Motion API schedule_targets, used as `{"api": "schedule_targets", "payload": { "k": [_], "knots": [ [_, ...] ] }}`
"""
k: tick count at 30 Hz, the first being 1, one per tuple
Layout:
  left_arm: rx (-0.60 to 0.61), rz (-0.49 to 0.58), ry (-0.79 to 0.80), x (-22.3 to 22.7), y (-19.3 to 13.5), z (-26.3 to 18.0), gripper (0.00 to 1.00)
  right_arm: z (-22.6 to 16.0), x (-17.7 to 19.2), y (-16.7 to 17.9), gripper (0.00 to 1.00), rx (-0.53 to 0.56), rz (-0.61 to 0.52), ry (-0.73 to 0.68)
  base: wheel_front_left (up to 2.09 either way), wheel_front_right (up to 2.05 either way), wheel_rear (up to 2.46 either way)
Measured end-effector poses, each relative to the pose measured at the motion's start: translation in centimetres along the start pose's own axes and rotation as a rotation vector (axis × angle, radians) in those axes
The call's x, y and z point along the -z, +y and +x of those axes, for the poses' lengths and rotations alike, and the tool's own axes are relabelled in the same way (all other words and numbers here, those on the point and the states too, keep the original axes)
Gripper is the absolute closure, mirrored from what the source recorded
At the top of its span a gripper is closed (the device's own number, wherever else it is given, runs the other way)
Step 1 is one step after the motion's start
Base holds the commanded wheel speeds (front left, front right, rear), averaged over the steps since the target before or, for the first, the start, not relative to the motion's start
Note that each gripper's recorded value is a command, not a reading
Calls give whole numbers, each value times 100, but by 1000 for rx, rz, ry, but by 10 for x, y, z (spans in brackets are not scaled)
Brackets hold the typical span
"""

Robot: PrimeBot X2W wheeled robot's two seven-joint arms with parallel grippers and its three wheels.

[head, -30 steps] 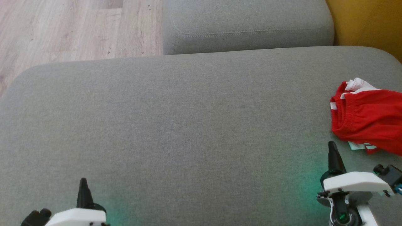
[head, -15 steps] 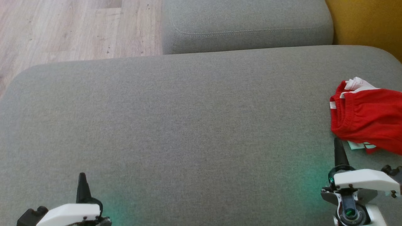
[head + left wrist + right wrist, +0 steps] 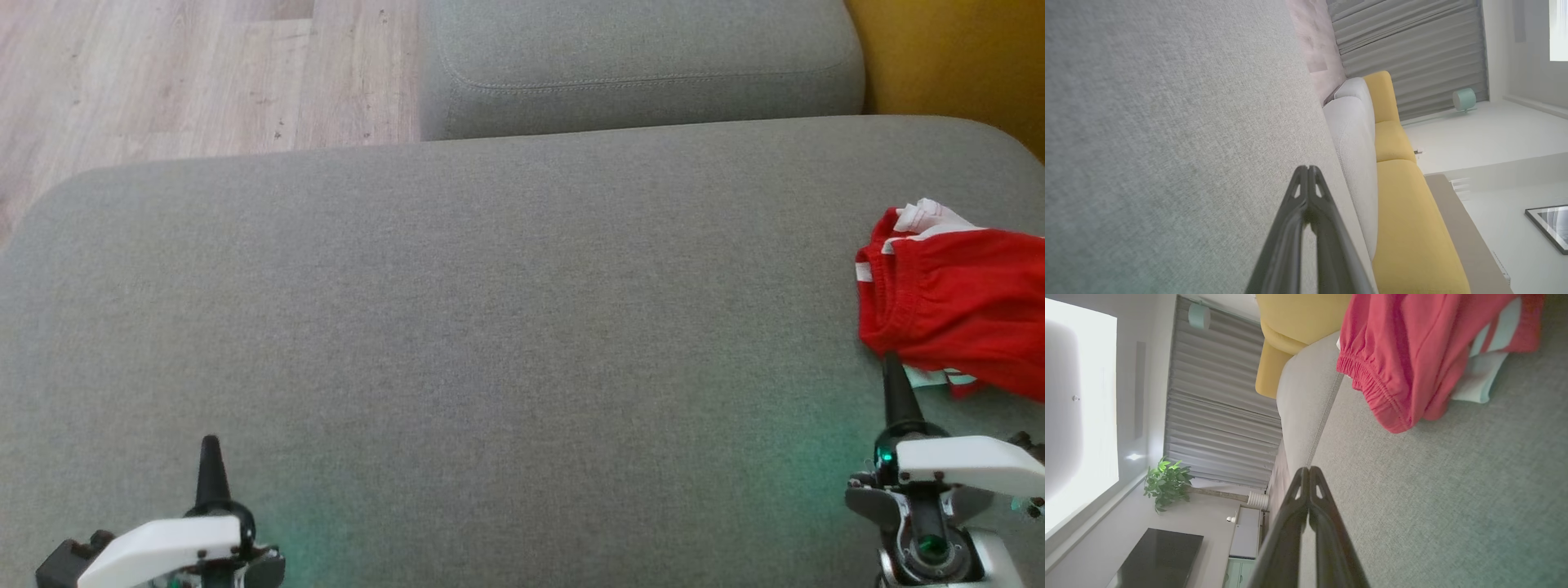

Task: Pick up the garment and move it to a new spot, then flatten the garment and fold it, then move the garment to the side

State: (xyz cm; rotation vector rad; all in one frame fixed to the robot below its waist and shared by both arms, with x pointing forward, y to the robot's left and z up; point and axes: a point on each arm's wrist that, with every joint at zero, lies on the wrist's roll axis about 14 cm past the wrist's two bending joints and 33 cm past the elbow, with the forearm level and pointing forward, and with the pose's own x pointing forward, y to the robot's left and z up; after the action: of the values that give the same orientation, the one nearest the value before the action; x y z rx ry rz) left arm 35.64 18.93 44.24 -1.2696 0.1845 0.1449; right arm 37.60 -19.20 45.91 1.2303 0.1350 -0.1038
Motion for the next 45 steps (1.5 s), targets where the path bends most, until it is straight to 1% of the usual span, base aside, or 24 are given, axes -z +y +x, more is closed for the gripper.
{"api": "schedule_targets", "payload": {
  "k": [10, 14, 29, 32, 45],
  "knots": [
    [25, -94, -1, -4, -8, 3, 100, 0, -8, 6, 100, -22, 106, -17, 0, 0, 0],
    [55, -142, -1, -6, -16, 6, 100, 0, -11, 9, 100, -35, 164, -21, 0, 0, 0],
    [114, -289, 19, -7, -32, 9, 100, 0, -22, 20, 100, -86, 336, -35, 0, 0, 0],
    [126, -293, 21, -8, -36, 11, 100, 0, -23, 20, 100, -89, 343, -37, 0, 0, 0],
    [126, -294, 21, -8, -36, 11, 100, 0, -23, 20, 100, -90, 343, -37, 0, 0, 0]
  ]
}}
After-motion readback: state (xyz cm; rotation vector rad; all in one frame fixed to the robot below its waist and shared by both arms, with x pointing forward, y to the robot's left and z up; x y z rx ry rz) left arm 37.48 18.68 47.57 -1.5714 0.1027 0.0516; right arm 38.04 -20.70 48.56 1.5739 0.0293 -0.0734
